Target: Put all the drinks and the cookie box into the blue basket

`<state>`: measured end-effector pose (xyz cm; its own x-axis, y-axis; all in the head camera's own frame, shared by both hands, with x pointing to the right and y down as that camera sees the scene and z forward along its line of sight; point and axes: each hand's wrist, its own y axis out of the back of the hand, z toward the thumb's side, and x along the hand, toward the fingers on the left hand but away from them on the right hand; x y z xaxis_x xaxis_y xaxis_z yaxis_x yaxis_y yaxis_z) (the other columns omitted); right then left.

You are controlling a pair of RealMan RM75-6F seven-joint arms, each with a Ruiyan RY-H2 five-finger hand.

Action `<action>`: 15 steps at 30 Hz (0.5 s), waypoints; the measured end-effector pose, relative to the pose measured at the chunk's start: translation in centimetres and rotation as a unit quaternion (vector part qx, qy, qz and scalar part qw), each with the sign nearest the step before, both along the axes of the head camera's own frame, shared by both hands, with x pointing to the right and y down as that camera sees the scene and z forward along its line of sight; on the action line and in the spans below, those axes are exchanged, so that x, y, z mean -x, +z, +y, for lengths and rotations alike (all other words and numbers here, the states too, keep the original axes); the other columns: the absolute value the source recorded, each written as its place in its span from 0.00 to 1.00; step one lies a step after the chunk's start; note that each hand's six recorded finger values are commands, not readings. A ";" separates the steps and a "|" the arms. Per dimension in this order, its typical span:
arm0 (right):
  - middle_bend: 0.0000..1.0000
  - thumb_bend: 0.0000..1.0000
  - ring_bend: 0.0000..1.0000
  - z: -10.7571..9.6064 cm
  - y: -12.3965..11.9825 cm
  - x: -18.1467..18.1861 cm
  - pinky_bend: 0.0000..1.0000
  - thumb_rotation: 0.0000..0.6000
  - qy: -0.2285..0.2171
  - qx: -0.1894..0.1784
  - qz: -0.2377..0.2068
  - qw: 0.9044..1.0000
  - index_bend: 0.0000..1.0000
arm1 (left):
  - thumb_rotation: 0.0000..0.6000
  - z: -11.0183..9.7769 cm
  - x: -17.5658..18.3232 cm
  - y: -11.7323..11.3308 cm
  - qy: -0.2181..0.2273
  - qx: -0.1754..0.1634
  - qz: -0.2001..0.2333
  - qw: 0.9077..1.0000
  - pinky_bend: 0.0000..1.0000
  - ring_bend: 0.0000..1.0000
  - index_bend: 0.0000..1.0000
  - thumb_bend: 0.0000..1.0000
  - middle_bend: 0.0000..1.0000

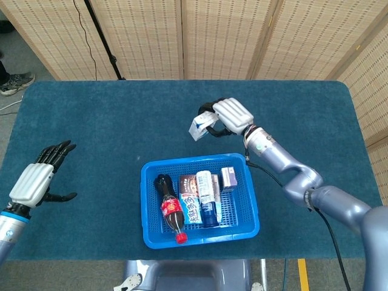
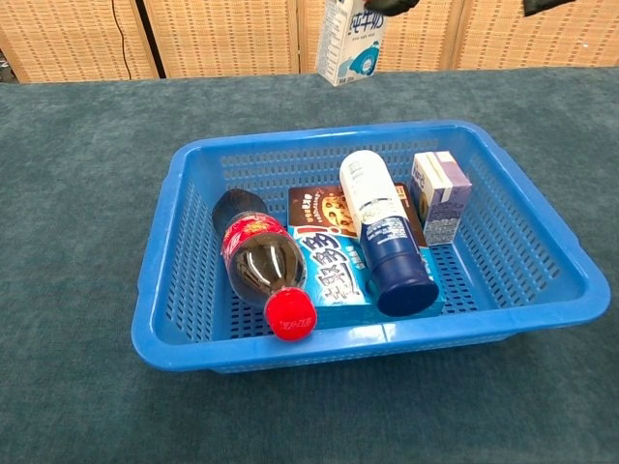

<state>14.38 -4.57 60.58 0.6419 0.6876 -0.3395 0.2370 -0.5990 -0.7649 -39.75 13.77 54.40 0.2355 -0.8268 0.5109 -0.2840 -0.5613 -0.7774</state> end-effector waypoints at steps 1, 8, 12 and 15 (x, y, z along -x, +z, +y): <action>0.50 0.66 0.41 0.6 -0.8 -0.2 0.30 1.00 -0.008 -0.003 -0.004 1.000 0.58 | 1.00 0.1 0.0 0.0 0.001 0.000 0.001 1.000 0.00 0.00 0.00 0.08 0.00; 0.52 0.66 0.40 7.1 -6.2 -3.4 0.30 1.00 -0.078 -0.033 -0.015 0.996 0.58 | 1.00 0.4 -0.2 -0.1 0.004 0.001 0.001 1.000 0.00 0.00 0.00 0.08 0.00; 0.52 0.66 0.39 10.3 -7.3 -5.3 0.30 1.00 -0.109 -0.043 -0.006 0.993 0.59 | 1.00 0.4 -0.1 0.0 0.005 0.003 0.000 1.000 0.00 0.00 0.00 0.08 0.00; 0.51 0.66 0.37 12.2 -7.3 -5.9 0.31 1.00 -0.136 -0.042 0.005 0.990 0.59 | 1.00 0.4 -0.1 0.0 0.004 0.003 -0.001 1.000 0.00 0.00 0.00 0.08 0.00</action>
